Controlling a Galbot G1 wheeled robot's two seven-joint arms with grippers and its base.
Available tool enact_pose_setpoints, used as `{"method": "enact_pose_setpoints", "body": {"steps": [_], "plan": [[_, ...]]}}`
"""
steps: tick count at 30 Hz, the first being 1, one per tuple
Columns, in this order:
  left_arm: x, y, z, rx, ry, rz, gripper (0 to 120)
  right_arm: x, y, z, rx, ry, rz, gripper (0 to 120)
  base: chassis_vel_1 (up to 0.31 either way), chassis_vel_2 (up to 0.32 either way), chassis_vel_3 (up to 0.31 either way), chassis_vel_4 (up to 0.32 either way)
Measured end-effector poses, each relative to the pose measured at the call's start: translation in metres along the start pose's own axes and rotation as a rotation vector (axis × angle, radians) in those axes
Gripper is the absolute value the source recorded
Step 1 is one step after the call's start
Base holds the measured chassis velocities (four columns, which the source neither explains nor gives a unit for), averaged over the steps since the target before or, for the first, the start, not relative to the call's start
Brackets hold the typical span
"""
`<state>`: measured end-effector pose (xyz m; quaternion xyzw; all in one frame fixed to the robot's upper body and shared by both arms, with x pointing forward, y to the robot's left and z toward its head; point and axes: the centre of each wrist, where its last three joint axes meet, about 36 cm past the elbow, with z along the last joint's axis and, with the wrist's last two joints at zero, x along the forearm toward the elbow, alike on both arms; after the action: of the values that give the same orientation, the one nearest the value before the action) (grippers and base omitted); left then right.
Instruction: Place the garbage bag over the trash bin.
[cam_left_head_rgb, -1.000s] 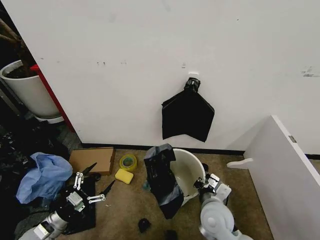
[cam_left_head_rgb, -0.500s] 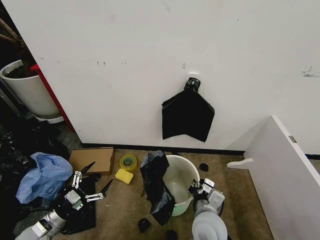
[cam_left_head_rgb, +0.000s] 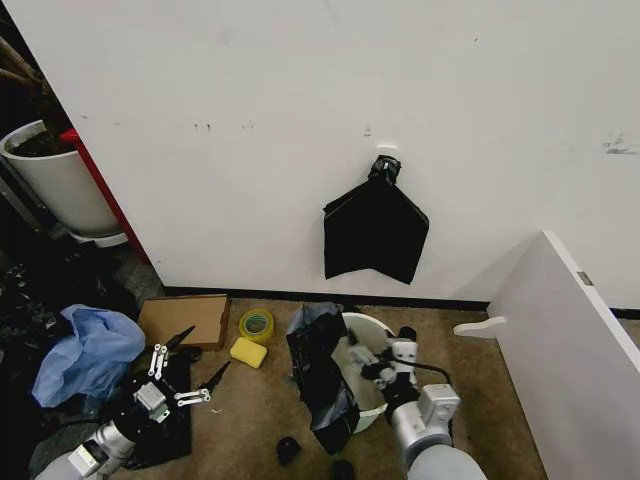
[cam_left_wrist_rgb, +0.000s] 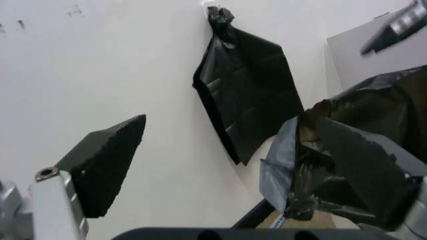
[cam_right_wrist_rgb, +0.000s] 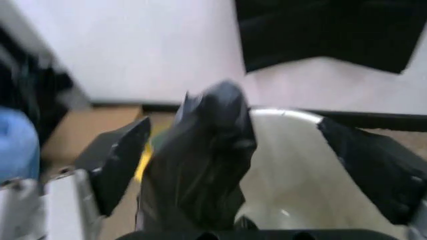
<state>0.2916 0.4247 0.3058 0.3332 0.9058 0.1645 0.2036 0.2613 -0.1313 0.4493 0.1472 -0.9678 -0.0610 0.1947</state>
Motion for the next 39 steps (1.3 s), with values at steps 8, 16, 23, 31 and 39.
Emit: {"method": "enact_pose_setpoints", "body": {"steps": [8, 16, 23, 31, 39], "plan": [[-0.001, -0.006, 0.001, 0.002, 0.006, -0.016, 100, -0.014, 0.002, 0.006, 0.037, 0.081, -0.064, 89, 0.000, 0.000, 0.000, 0.000], [-0.001, -0.010, 0.002, 0.006, 0.007, -0.022, 100, -0.027, 0.004, 0.009, 0.037, 0.136, -0.074, 60, 0.000, 0.000, 0.000, 0.000], [-0.022, -0.043, 0.002, 0.126, -0.006, -0.051, 100, -0.028, -0.003, 0.011, 0.024, 0.143, -0.035, 37, 0.000, 0.000, 0.000, 0.000], [-0.062, -0.086, -0.015, 0.335, 0.028, -0.055, 100, -0.030, -0.015, 0.015, 0.000, 0.144, 0.026, 7, 0.000, 0.000, 0.000, 0.000], [-0.082, -0.087, -0.034, 0.394, 0.156, -0.152, 100, -0.032, -0.019, 0.020, 0.003, 0.124, 0.061, 0, 0.000, 0.000, 0.000, 0.000]]}}
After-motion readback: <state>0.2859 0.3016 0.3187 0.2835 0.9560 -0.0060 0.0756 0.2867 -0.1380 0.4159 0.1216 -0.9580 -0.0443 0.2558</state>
